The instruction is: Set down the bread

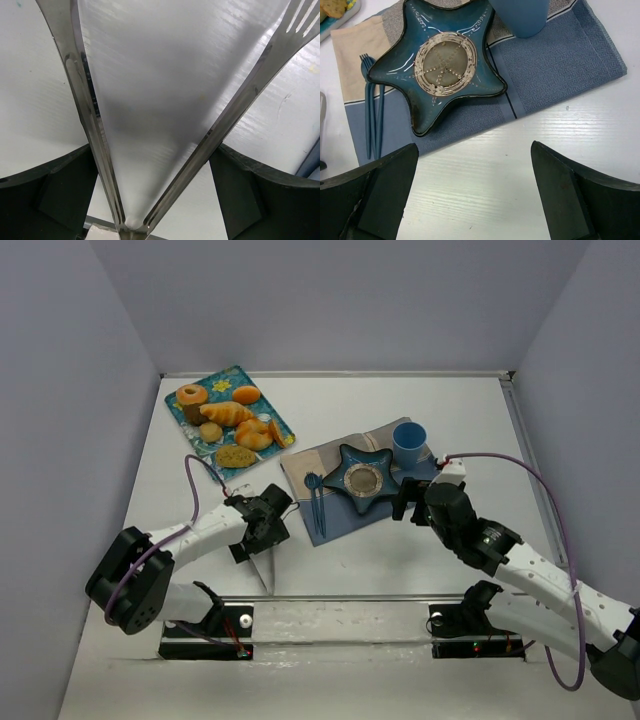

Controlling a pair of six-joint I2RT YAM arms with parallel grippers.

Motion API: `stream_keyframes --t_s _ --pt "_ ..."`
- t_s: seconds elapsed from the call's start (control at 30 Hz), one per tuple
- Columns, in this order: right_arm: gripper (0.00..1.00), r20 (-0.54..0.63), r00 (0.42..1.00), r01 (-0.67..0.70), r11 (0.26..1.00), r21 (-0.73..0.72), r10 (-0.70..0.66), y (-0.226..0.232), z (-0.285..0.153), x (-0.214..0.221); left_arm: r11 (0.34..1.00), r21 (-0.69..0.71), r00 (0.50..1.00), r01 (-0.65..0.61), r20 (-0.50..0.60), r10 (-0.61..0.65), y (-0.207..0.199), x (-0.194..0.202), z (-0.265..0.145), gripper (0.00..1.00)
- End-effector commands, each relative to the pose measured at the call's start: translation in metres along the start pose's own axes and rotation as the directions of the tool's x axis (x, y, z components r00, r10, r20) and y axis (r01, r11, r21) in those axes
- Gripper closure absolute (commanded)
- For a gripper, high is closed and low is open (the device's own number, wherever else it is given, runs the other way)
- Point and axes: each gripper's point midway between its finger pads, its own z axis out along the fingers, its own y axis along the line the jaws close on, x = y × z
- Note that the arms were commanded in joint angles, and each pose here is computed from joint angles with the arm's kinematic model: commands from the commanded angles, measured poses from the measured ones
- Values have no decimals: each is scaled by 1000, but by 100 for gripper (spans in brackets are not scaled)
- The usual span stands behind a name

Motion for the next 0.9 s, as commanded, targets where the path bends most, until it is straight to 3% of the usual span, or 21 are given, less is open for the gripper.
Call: stream_keyframes --t_s 0.0,0.07,0.1,0.2,0.3,0.4,0.63,0.87 --pt "0 50 999 -10 1000 -14 11 6 2 -13 1000 -2 999 4 42 -4 -1 -4 17 2" --pt "0 53 999 -12 1000 -12 13 6 2 -14 1000 -5 998 4 56 -4 -1 -7 17 7" --pt "0 54 998 -11 1000 -11 12 5 1 -14 1000 -2 998 -2 69 2 -2 -9 17 18" --pt "0 63 998 -17 1000 -3 17 3 1 -15 1000 -3 993 4 118 -4 -2 -19 17 27" --pt "0 66 998 -17 1000 -6 18 3 0 -15 1000 7 992 -23 121 22 -4 -20 16 48" --pt "0 76 997 -26 1000 -11 27 2 -2 -16 999 16 994 -42 105 40 -3 -17 14 61" --pt "0 91 995 -40 999 -30 42 3 -7 -19 991 98 990 -87 117 75 -15 -24 -20 62" --pt "0 99 994 -46 998 -34 49 1 -9 -20 950 231 964 -209 213 160 -46 -39 -99 63"
